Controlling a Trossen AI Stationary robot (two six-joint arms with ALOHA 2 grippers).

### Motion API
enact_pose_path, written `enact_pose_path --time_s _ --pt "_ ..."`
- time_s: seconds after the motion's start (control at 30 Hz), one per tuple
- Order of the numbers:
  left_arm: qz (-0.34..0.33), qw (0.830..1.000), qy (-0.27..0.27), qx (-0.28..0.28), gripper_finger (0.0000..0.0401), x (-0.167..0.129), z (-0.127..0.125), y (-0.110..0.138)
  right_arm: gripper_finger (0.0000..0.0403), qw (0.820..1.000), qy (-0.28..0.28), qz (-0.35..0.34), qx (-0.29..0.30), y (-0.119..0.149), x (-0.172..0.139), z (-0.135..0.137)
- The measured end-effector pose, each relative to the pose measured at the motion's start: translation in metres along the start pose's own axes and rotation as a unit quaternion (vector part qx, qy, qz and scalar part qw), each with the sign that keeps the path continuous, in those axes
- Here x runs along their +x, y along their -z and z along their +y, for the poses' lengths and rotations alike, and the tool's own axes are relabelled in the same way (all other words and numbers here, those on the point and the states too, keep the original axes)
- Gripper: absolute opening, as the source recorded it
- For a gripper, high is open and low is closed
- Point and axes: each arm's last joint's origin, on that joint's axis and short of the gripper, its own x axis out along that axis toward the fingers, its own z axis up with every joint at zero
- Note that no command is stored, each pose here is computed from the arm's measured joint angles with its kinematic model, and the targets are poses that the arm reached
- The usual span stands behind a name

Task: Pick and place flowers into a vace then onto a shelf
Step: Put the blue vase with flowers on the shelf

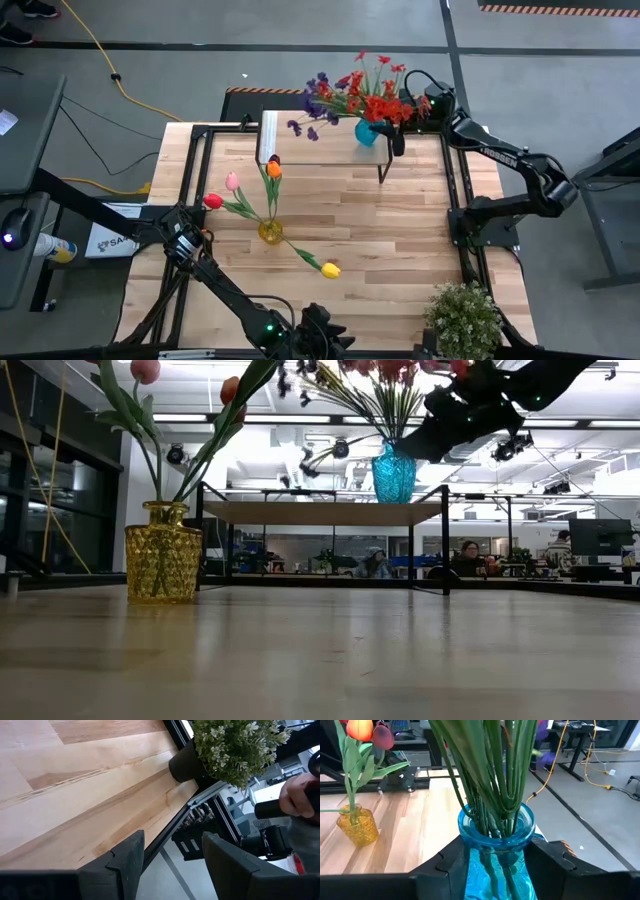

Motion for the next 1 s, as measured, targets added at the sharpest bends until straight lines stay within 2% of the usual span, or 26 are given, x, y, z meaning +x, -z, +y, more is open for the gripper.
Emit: enact_pose_path --time_s 1.0 --pt "0.003 1.0 -0.002 -0.003 0.0232 0.0045 0.0005 -0.0045 0.0163 1.0 -0.012 0.0 -0.008 0.0013 0.0001 -0.0005"
